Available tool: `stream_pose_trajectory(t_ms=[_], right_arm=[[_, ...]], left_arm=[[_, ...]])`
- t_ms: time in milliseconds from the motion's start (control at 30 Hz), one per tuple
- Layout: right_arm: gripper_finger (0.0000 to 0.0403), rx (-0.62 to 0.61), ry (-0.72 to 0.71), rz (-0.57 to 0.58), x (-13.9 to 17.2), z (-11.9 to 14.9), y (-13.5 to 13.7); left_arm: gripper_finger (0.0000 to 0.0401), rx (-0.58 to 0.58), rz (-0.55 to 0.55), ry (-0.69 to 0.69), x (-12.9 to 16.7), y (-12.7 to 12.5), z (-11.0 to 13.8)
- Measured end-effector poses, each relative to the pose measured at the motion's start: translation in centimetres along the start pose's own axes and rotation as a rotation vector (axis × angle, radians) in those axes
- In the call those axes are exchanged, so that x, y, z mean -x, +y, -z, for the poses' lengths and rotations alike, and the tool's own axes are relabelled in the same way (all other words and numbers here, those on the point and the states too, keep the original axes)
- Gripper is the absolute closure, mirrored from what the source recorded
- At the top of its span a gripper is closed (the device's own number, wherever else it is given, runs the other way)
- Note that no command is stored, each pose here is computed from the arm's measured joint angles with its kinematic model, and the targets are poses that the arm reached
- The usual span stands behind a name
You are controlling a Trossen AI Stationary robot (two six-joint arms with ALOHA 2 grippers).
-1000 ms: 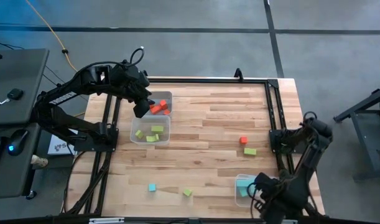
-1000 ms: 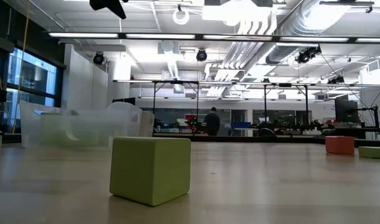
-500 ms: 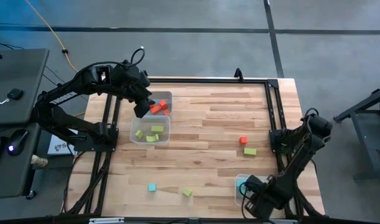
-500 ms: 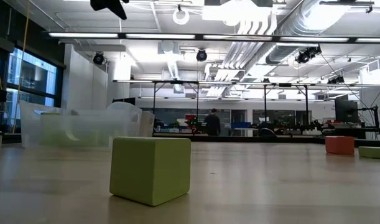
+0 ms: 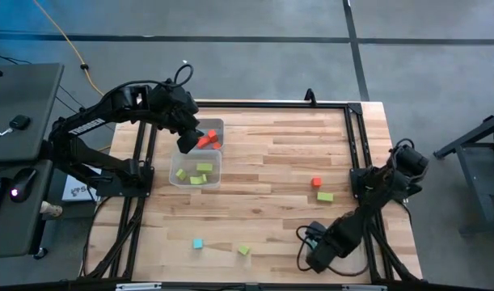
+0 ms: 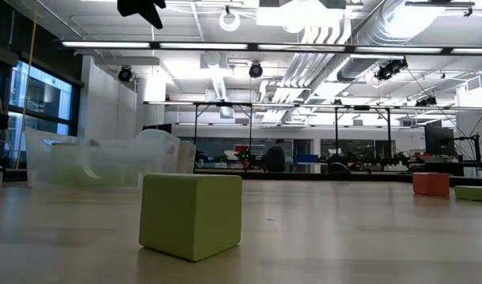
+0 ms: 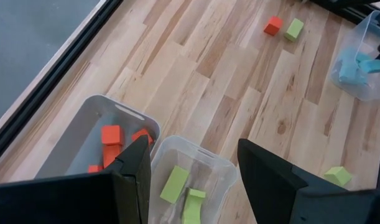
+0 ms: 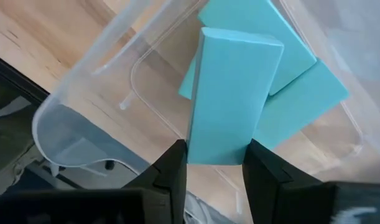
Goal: Sort & place blocks by color
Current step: Put the blue block into the bottom transparent bin, then put the green block into the top transparent bin
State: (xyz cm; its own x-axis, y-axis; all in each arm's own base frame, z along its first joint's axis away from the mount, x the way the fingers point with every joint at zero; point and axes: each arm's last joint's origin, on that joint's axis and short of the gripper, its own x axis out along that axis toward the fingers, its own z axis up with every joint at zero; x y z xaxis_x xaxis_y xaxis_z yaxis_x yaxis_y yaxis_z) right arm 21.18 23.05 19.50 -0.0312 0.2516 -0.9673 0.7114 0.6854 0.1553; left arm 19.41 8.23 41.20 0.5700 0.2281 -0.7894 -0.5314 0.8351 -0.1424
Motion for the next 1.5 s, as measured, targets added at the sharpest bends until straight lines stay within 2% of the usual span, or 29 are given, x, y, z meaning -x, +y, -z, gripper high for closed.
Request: stream_pose_trajectory(t_ms=[333, 533, 867, 1133, 1267, 1500], right_arm=[[0.0302, -0.067, 0.096, 0.019, -0.6, -1.8, -0.6], [0.0298, -0.093, 0.105, 0.007, -0.4, -2.6, -0.6], [0.0244, -0.110, 0.136, 0.000, -0.2, -3.3, -0.6], [0.0220, -0.154, 0.136, 0.002, -0.2, -3.3, -0.6], [0.0218, -0.165, 0.111, -0.021, 0.3, -3.3, -0.1], [0.0218, -0.240, -0.018, -0.081, 1.9, -3.4, 1.2]], left_arm=[[0.0233, -0.001, 0.000, -0.001, 0.0, 0.0, 0.0], [0.0233, -0.002, 0.000, 0.000, 0.0, 0.0, 0.0], [0.0233, -0.010, 0.000, 0.000, 0.0, 0.0, 0.0], [0.0232, -0.031, -0.002, 0.010, 0.0, 0.0, 0.1], [0.0232, -0.044, -0.007, 0.034, 0.0, 0.1, 0.3], [0.0232, -0.042, -0.023, 0.084, 0.0, 0.4, 0.7]])
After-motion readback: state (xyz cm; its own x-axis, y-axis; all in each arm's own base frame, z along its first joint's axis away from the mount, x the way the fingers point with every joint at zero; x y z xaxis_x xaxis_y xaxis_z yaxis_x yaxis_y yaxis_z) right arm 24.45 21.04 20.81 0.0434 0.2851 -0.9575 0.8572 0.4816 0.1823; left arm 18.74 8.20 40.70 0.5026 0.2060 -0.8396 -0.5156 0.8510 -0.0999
